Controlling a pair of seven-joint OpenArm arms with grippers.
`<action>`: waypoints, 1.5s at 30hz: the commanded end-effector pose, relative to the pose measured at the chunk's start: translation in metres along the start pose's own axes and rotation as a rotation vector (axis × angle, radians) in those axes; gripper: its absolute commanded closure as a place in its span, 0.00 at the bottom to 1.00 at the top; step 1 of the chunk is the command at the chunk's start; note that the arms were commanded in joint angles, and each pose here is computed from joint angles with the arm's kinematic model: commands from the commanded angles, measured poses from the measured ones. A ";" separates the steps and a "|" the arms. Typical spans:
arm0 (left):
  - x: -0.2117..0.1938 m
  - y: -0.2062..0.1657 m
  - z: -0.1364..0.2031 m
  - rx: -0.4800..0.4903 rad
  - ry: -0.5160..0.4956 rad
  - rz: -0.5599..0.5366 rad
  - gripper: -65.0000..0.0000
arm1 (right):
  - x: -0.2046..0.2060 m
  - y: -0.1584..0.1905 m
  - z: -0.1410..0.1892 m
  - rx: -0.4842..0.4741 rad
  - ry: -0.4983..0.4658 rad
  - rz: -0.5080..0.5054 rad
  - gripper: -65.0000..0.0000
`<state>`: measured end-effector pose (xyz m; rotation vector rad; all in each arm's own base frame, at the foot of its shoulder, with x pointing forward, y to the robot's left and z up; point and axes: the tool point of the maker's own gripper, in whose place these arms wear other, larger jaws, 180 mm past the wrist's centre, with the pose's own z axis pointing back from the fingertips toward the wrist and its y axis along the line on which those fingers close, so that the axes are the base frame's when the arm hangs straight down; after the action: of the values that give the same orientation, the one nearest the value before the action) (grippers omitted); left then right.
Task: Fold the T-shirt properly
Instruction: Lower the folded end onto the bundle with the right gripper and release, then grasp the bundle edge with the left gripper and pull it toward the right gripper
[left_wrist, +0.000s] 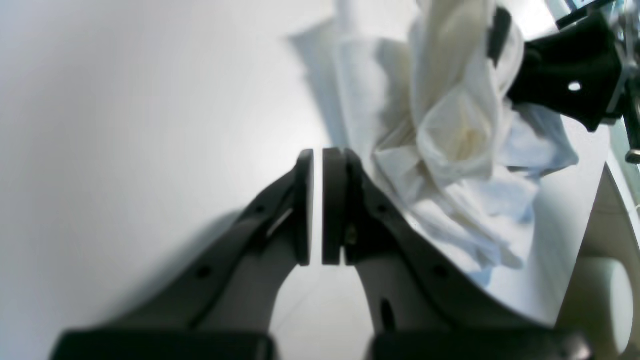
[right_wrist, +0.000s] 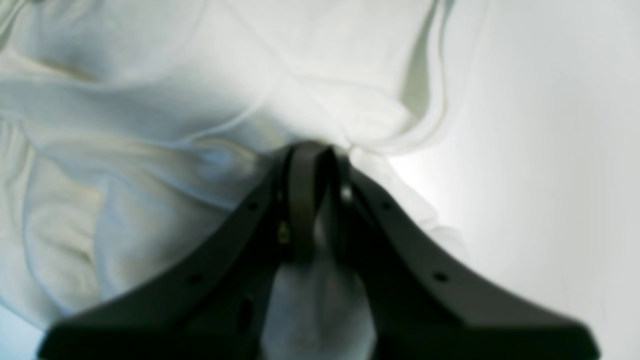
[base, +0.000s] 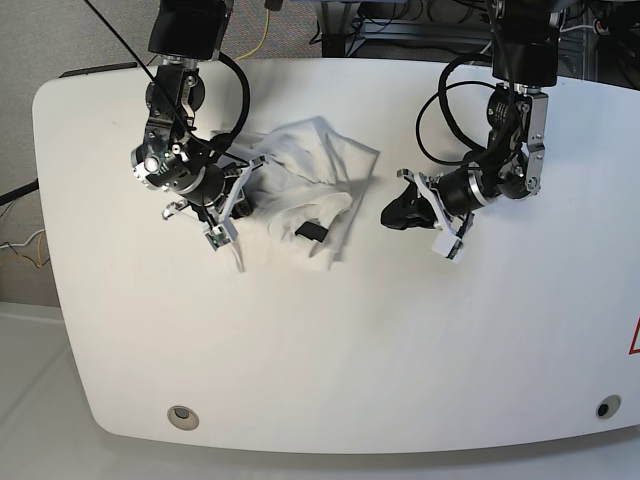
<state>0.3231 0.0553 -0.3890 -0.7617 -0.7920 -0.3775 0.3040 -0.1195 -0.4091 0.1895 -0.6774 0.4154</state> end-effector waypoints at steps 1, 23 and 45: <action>0.023 -0.001 0.002 -0.014 -0.053 -0.030 0.98 | -0.001 0.002 0.003 -0.003 -0.008 -0.024 0.91; 0.026 -0.010 0.004 -0.022 -0.028 -0.069 0.98 | 0.045 0.012 -0.001 0.008 -0.129 -0.113 0.93; 0.022 -0.019 0.014 -0.026 -0.012 -0.111 0.98 | 0.100 -0.022 0.020 -0.078 -0.230 -0.014 1.00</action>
<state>0.3118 0.0551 -0.3735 -0.7267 -0.7878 -0.4744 0.3582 -0.1124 -0.3515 0.1783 -0.8470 0.3453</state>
